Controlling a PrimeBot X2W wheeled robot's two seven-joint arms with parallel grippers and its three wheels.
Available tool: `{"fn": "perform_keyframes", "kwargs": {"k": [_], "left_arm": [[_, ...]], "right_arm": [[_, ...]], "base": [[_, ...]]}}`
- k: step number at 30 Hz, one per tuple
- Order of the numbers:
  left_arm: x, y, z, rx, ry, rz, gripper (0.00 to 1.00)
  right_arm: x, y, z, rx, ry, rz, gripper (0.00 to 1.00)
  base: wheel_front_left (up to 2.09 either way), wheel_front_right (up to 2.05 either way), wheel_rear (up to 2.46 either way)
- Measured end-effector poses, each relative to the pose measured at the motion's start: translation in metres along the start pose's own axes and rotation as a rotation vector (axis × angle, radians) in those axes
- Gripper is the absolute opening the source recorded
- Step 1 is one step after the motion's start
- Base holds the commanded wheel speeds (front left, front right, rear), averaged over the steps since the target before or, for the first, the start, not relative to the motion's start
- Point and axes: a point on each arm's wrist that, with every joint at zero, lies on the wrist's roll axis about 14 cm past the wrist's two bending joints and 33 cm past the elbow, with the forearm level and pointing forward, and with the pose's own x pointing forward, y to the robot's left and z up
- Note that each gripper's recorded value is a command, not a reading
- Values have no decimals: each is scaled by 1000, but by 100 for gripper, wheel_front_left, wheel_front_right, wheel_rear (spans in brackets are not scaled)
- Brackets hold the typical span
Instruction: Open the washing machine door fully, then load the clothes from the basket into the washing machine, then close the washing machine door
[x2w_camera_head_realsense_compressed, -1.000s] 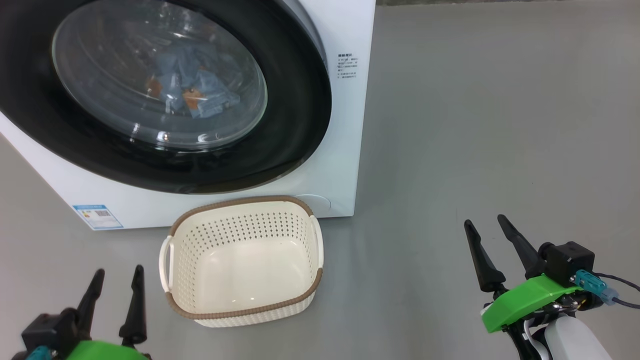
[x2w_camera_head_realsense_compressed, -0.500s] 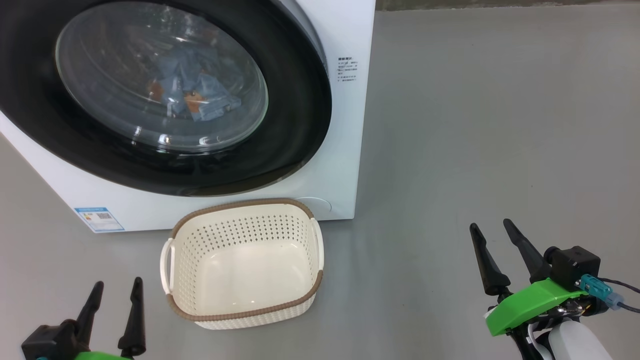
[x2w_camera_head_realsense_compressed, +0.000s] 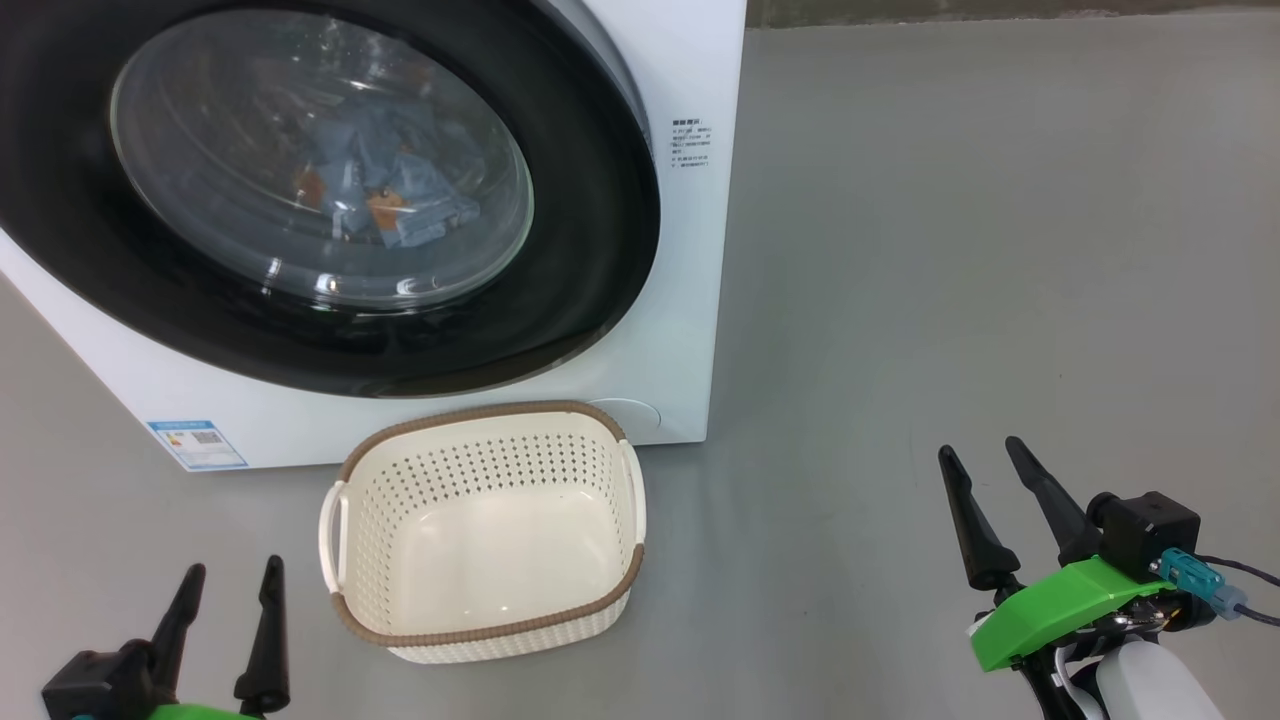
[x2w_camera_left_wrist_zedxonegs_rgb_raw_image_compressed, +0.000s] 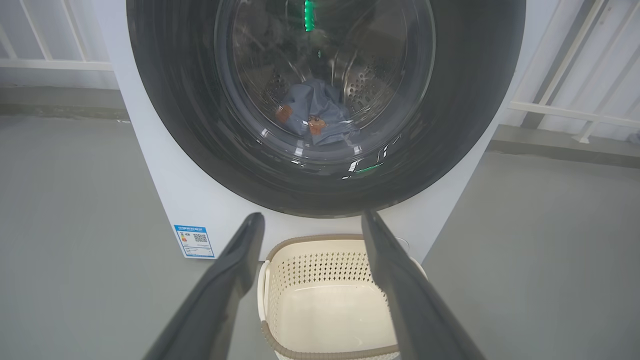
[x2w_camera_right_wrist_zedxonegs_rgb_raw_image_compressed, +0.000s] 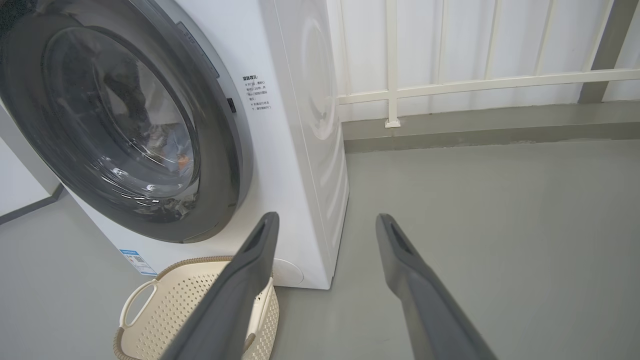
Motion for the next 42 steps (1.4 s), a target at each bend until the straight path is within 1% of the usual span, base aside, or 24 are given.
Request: {"fn": "perform_keyframes", "kwargs": {"k": [5, 6, 10, 12, 42], "left_arm": [[0, 3, 1, 2, -4, 8, 100], [0, 3, 0, -3, -1, 12, 0], [-8, -6, -22, -47, 57, 20, 0], [-10, -6, -27, -70, 72, 28, 0], [-13, 7, -26, -370, 80, 125, 0]], "right_arm": [[0, 0, 0, 0, 1, 0, 100], [-1, 0, -3, 1, 9, -2, 0], [-12, -1, -27, 17, 81, -18, 0], [-15, -1, -33, 33, 100, -23, 0], [-11, -9, -24, 353, 82, -106, 0]], "base": [[0, 0, 0], [0, 0, 0], [0, 0, 0], [0, 0, 0], [0, 0, 0]]}}
